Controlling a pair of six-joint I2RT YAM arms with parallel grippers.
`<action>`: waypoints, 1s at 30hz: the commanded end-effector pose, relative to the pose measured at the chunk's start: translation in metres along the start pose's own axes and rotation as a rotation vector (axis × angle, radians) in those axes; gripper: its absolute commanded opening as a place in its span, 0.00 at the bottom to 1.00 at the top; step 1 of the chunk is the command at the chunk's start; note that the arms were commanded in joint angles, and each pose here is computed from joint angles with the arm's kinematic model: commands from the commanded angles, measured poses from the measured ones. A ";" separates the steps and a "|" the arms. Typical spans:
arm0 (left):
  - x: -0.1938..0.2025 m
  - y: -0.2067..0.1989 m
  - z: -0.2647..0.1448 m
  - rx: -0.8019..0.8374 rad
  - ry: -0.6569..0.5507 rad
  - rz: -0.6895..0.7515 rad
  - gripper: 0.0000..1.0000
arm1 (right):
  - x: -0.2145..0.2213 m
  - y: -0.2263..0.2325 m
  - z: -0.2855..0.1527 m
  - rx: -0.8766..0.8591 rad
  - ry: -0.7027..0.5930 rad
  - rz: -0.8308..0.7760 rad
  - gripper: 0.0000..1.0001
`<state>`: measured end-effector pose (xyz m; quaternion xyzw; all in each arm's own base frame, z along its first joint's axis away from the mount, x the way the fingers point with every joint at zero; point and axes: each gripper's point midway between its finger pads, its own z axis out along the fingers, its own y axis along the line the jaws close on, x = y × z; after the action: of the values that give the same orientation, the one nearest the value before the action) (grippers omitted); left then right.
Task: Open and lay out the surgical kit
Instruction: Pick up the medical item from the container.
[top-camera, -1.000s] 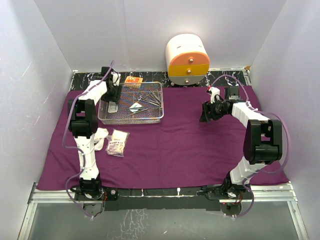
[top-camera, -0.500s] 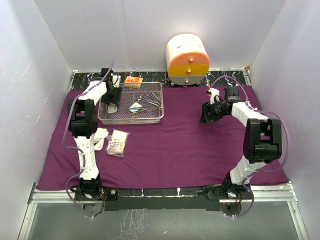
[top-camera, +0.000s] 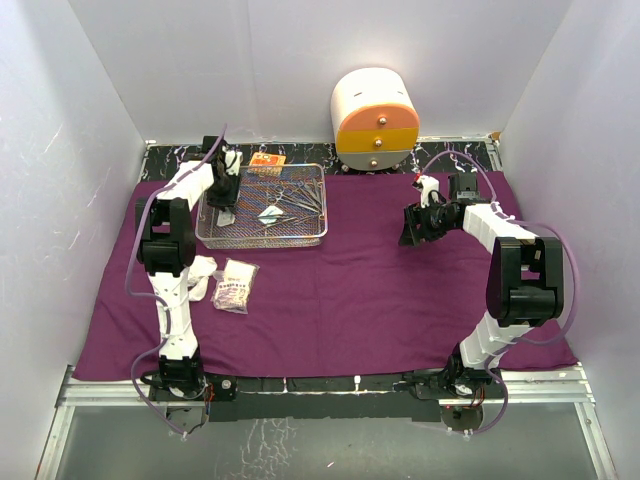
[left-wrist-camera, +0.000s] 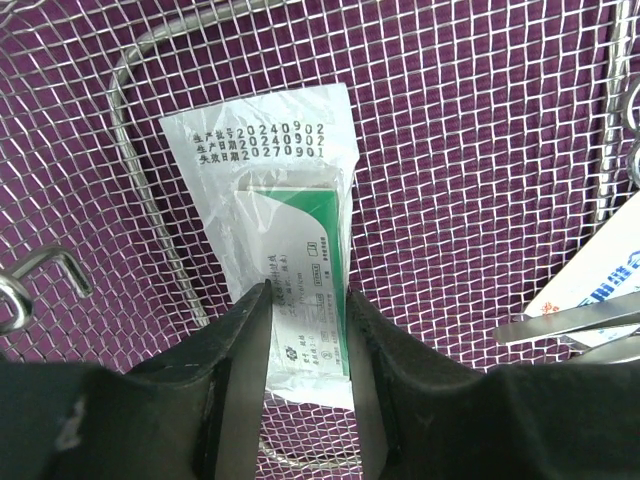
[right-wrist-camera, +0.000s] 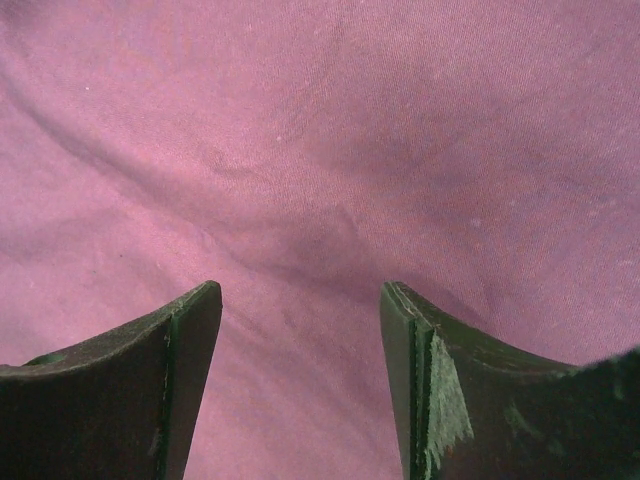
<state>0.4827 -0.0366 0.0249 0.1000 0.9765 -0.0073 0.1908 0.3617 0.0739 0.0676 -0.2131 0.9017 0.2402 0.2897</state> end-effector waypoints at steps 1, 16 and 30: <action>-0.009 -0.003 -0.019 0.019 -0.023 -0.007 0.28 | -0.022 -0.006 -0.006 0.019 -0.047 -0.050 0.63; -0.021 0.002 -0.039 -0.006 -0.074 0.020 0.02 | -0.022 -0.006 -0.007 0.020 -0.048 -0.050 0.63; -0.034 0.008 -0.060 -0.040 -0.097 0.056 0.00 | -0.023 -0.005 -0.006 0.010 -0.049 -0.049 0.64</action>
<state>0.4900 -0.0329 0.0433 0.1174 0.9726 0.0047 0.2007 0.3612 0.0739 0.0674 -0.2140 0.9017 0.2403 0.2888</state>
